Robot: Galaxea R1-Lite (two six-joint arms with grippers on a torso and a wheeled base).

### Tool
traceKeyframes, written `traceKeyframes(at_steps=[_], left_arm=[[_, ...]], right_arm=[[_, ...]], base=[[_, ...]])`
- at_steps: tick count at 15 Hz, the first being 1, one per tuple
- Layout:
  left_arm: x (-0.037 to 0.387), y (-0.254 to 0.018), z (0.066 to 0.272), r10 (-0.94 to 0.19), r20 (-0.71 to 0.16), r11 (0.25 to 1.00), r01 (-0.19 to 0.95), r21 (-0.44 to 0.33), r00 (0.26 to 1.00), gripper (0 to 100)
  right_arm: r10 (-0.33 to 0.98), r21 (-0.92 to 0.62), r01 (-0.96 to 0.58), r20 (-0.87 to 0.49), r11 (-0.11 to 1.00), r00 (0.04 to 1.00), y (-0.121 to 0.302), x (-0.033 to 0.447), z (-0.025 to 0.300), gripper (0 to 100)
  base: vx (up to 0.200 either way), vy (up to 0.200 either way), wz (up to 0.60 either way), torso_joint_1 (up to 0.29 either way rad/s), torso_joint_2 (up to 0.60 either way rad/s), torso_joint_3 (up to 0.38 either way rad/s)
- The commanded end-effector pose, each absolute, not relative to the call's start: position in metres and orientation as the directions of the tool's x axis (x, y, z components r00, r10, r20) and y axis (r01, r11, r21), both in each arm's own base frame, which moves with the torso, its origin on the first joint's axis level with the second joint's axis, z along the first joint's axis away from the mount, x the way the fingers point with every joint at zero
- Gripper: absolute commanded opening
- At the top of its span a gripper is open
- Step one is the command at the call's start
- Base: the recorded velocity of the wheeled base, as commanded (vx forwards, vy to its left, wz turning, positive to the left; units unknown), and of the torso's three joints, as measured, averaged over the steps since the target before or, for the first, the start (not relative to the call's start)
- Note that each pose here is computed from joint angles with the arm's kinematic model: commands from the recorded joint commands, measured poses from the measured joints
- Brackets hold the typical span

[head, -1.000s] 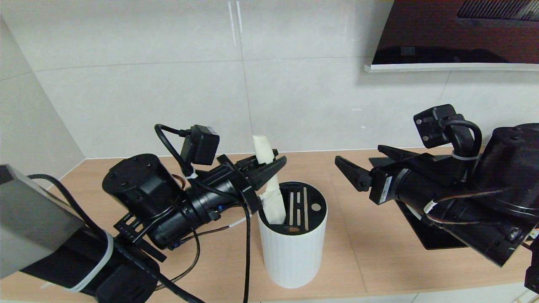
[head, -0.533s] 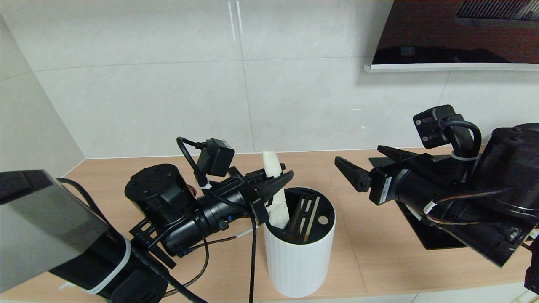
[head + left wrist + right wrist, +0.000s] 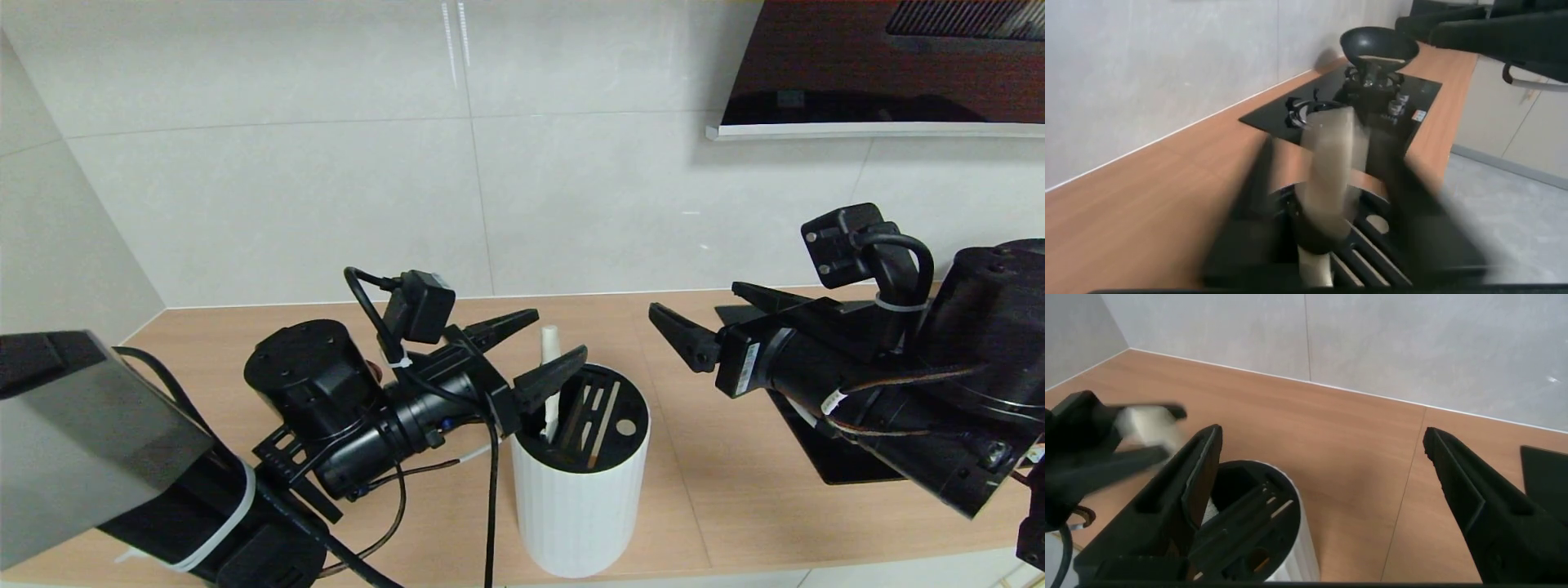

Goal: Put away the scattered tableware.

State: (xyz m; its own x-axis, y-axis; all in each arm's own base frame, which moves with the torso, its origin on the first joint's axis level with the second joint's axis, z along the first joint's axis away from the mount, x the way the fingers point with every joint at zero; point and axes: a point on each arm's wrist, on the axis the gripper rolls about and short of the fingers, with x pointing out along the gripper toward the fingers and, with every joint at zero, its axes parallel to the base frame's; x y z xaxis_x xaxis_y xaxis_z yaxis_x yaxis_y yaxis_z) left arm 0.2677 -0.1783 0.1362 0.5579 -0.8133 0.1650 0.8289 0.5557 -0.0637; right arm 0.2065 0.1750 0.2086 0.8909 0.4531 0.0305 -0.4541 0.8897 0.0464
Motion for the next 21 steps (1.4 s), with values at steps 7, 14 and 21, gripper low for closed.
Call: traceKeyframes(at_steps=[7,14,21], left_arm=[[0.254,-0.169,0.170,-0.776,0.265,0.583,0.812,-0.045,0.572,100],[0.105,-0.070,0.257,-0.738,0.286,0.611,0.785,-0.103,0.612,100],[0.000,-0.008,0.259,-0.602,0.307,0.751,0.653,-0.098,0.737,100]], right_arm=[[0.450,0.052,-0.452,0.052,0.890,0.891,0.174,0.205,0.213,100],[0.290,0.050,-0.323,0.325,0.945,0.900,0.103,0.146,0.279,100],[-0.014,0.016,0.009,0.341,1.000,0.940,0.003,0.033,0.267,100]], base=[[0.000,0.000,0.00,0.000,0.00,0.000],[0.000,0.000,0.00,0.000,0.00,0.000],[0.000,0.000,0.00,0.000,0.00,0.000]])
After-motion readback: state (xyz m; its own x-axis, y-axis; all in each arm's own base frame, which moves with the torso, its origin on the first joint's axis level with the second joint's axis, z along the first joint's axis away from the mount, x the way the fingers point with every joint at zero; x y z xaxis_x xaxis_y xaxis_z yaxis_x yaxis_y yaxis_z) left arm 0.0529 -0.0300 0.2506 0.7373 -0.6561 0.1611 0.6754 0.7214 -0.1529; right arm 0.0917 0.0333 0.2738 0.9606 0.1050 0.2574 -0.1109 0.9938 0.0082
